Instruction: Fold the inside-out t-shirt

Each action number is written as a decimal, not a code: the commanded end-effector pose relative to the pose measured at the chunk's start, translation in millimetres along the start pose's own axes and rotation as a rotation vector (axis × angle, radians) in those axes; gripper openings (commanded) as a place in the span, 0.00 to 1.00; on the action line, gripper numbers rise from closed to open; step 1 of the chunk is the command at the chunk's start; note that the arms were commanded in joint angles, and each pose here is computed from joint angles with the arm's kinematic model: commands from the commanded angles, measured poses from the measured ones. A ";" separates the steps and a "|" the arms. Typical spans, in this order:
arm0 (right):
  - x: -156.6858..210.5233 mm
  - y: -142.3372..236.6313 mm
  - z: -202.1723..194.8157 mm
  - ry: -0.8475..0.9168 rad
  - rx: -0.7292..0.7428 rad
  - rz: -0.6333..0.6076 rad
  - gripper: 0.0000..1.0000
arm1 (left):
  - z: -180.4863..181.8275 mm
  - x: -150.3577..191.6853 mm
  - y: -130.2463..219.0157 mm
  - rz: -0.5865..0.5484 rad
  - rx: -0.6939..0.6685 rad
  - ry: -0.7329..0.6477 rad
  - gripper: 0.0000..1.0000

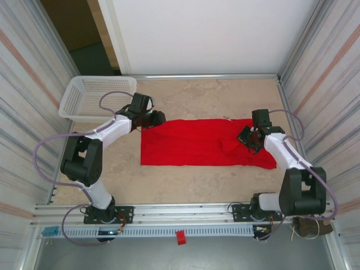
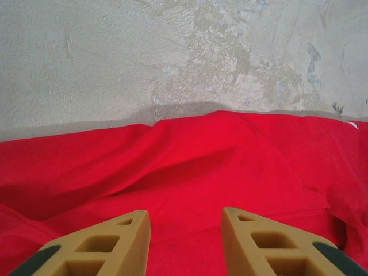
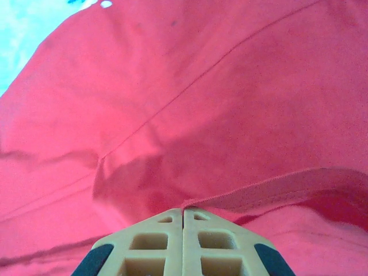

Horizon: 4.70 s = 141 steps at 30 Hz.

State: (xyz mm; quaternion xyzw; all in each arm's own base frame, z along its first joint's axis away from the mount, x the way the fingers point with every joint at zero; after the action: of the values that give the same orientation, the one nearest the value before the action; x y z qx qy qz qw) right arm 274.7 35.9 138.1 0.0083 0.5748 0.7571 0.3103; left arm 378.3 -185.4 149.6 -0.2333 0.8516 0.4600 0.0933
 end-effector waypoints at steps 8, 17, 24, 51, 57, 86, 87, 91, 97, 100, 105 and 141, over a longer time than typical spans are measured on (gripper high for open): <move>79.8 13.6 -17.2 -0.035 0.037 0.078 0.00 | -6.3 3.6 13.0 -0.014 0.035 0.006 0.37; 82.9 45.0 -13.9 -0.049 -0.018 0.001 0.45 | -6.8 2.9 18.1 -0.019 0.022 -0.007 0.37; 12.9 40.1 -19.6 -0.054 0.067 -0.064 0.55 | -3.8 3.8 23.7 -0.021 0.007 -0.003 0.37; 67.3 0.0 -79.7 -0.157 0.197 0.037 0.00 | -10.7 0.7 24.4 -0.028 0.032 -0.001 0.37; 49.3 20.0 -75.4 -0.162 0.169 -0.059 0.23 | -12.1 0.5 25.1 -0.028 0.038 -0.004 0.37; 12.1 -21.8 -57.2 0.008 0.235 0.068 0.00 | -9.3 1.6 23.4 -0.027 0.060 0.010 0.37; 13.2 -17.3 -57.4 0.004 0.231 0.060 0.00 | -9.1 2.0 22.8 -0.027 0.061 0.013 0.37; 21.4 -3.8 -59.8 -0.019 0.221 0.036 0.00 | -9.3 2.0 22.3 -0.027 0.066 0.015 0.37; 44.7 8.6 -69.3 -0.073 0.220 0.016 0.00 | -9.9 2.1 22.4 -0.025 0.071 0.018 0.37; 59.1 12.3 -78.0 -0.103 0.232 0.014 0.00 | -10.3 2.0 22.8 -0.027 0.071 0.017 0.37; 68.4 25.3 -80.2 -0.140 0.206 -0.023 0.40 | -9.9 2.6 25.0 -0.025 0.065 0.014 0.37; 47.0 -51.3 88.2 0.286 -0.074 0.179 0.50 | 87.7 -13.6 -14.3 0.065 -0.235 0.101 0.43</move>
State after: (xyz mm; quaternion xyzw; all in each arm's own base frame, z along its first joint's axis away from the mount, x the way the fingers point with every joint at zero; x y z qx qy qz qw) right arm 297.7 134.7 96.5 -0.0524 0.5994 0.7846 0.1497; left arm 390.7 -109.4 99.3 -0.2381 0.7978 0.5538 0.0108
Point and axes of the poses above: each hand's point on the last joint's axis, 136 mm out from that joint toward the fingers, its own y axis back along the fingers, its own z axis along the line the jaws close on, x = y × z, the point moved 5 cm from there along y, back along the fingers, and after that the axes turned 7 degrees about y, right-handed, at the moved point
